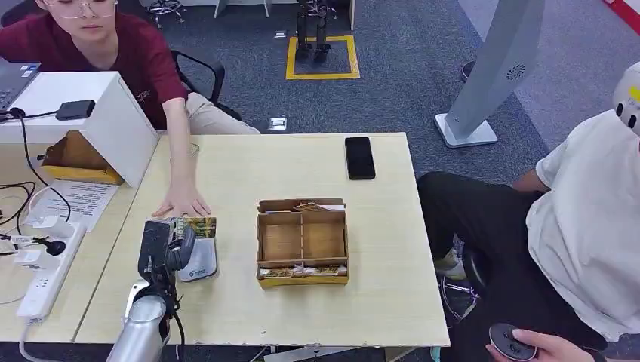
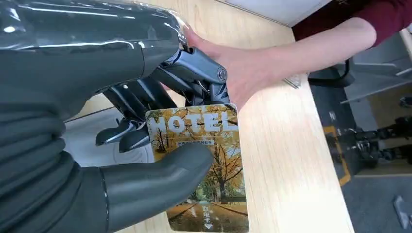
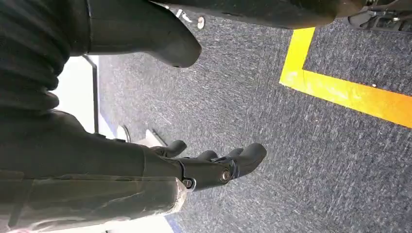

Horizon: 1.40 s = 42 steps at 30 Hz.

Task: Pass the card to the sensor for recognition and then transmit it.

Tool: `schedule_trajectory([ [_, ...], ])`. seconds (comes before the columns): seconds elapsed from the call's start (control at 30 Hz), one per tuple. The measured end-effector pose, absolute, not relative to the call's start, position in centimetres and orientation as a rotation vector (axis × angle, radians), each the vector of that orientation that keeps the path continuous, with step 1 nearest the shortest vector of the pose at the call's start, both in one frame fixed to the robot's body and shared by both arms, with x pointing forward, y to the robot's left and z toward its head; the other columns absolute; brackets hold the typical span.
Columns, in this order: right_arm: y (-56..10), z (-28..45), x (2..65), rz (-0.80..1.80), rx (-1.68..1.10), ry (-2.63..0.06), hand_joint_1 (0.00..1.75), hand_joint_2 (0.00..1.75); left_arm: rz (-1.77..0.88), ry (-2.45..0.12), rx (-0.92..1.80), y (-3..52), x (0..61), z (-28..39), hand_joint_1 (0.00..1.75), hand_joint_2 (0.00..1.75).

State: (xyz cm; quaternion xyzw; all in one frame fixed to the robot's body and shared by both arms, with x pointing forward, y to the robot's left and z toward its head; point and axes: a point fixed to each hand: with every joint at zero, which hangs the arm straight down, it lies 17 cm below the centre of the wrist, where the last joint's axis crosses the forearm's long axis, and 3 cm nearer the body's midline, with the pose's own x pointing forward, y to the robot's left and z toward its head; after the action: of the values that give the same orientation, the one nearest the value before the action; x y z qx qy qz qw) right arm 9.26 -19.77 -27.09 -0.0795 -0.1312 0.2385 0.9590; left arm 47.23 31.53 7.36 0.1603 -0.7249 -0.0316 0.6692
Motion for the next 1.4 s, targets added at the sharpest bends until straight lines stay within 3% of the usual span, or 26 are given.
schedule_trajectory([
  [0.9, -19.6, -27.1, 9.3, 0.516, -0.161, -0.273, 0.0, 1.75, -0.074, -1.551, 0.426, 34.1, 48.0, 4.2, 1.75, 1.75],
  [1.4, -19.7, -27.1, 9.3, 0.515, -0.163, -0.273, 0.0, 1.75, -0.063, -1.583, 0.38, 35.4, 45.4, 5.1, 1.75, 1.75],
])
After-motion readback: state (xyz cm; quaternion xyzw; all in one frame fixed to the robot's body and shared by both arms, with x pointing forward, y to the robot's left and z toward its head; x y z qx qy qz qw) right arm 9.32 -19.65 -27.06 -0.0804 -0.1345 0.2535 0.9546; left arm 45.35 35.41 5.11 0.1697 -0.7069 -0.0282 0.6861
